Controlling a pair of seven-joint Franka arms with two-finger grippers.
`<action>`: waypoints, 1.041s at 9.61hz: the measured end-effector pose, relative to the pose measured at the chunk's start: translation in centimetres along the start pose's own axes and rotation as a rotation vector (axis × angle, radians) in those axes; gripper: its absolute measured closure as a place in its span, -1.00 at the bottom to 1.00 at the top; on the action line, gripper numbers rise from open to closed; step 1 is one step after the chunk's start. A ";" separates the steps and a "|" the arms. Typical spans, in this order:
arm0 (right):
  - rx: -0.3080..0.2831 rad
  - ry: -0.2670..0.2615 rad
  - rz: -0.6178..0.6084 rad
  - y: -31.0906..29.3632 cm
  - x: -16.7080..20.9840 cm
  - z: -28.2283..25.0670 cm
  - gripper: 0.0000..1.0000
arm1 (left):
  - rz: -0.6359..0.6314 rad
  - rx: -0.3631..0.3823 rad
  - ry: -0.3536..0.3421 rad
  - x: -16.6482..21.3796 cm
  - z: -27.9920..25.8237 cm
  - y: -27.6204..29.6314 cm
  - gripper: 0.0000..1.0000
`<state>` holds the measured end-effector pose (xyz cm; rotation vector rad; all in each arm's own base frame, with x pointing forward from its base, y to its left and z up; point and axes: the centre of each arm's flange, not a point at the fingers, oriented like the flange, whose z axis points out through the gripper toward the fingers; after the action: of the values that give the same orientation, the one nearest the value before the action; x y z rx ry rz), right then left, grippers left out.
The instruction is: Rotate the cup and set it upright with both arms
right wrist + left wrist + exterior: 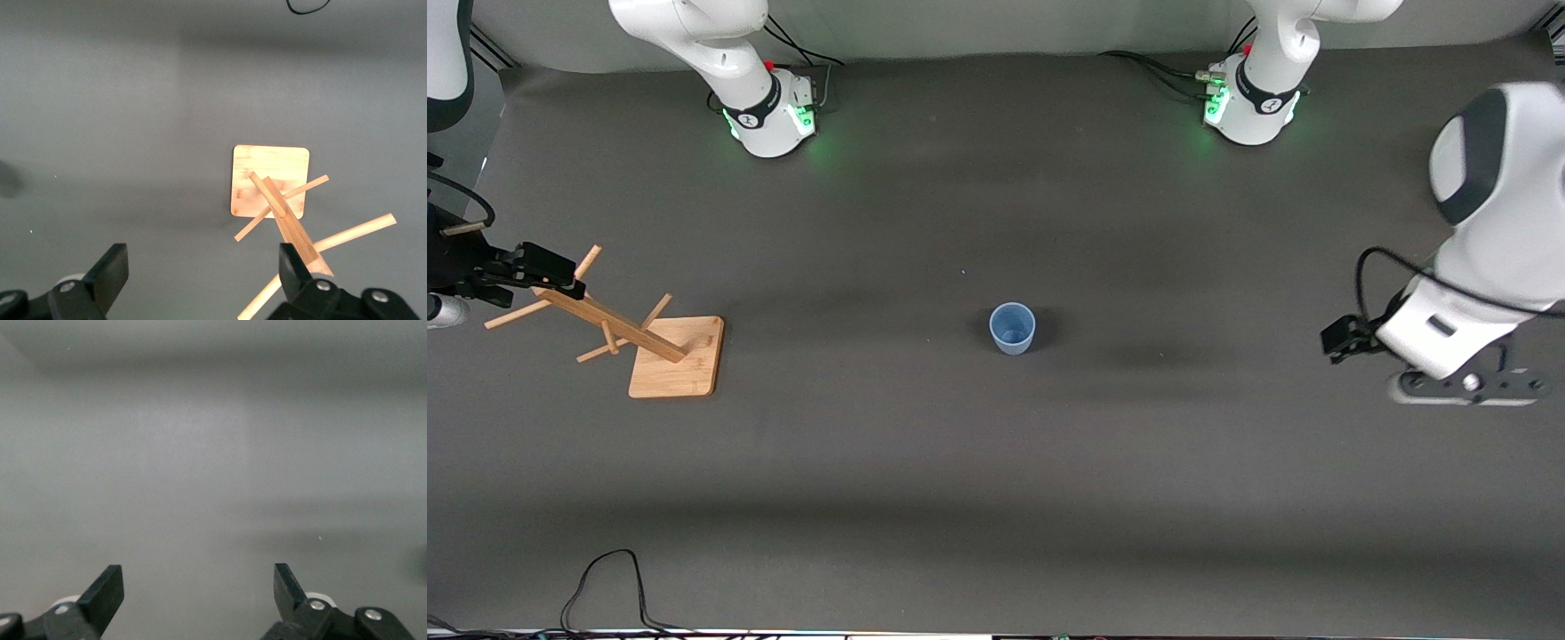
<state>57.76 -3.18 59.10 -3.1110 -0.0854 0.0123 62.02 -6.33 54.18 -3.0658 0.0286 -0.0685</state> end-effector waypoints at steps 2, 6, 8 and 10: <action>0.000 -0.001 0.001 0.0 0.0 0.0 -1.00 | -0.035 -0.025 -0.008 -2.8 -1.0 -4.7 -1.00; 0.000 -0.002 0.002 0.1 0.0 0.1 -1.00 | -0.044 -0.047 -0.017 -5.3 -2.0 -10.1 -1.00; 0.000 -0.002 0.001 0.1 0.0 0.1 -1.00 | -0.022 -0.048 -0.022 -5.3 -2.4 -8.8 -1.00; 0.000 -0.002 0.001 0.1 0.0 0.1 -1.00 | -0.019 -0.048 -0.017 -5.2 -2.6 -8.7 -1.00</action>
<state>57.75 -3.24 59.00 -3.1109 -0.0837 0.0155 56.85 2.23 57.20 -3.1146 -0.0003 -0.0438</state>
